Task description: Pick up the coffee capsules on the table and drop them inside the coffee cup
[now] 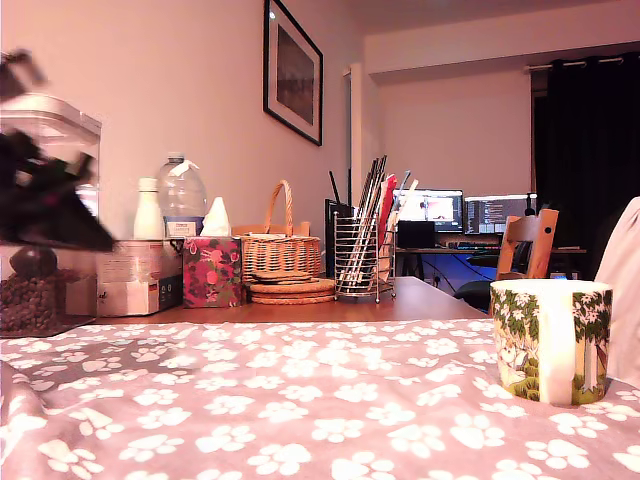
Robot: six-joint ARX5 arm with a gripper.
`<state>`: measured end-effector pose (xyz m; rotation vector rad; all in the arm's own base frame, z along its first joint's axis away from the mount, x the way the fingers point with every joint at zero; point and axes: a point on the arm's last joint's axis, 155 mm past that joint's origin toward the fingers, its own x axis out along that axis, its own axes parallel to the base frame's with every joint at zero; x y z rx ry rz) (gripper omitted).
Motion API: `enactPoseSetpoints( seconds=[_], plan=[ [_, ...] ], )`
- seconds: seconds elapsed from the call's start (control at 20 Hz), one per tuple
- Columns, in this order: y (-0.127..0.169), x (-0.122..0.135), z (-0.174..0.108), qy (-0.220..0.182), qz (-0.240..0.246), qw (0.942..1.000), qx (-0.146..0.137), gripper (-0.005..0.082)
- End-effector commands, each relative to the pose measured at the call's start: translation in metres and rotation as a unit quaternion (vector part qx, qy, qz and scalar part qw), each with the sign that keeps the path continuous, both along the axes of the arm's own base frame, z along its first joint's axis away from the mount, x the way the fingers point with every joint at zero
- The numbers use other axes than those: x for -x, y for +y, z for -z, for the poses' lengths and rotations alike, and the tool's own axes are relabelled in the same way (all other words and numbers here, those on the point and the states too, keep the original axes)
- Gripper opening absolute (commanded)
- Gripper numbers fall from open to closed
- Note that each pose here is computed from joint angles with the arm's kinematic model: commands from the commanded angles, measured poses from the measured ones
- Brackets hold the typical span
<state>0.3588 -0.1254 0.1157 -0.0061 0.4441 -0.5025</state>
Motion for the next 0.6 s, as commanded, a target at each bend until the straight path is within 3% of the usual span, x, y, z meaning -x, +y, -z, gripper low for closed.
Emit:
enactPoseSetpoints(
  seconds=[0.0,0.35,0.55],
  plan=[
    [0.012,0.008,0.012,0.014,-0.016,0.9998,0.004,-0.0019],
    [0.06,0.017,0.016,0.012,-0.096,0.9952,0.014,-0.0019],
    [0.07,0.026,0.009,-0.005,-0.113,0.9934,0.019,-0.0019]
  ],
)
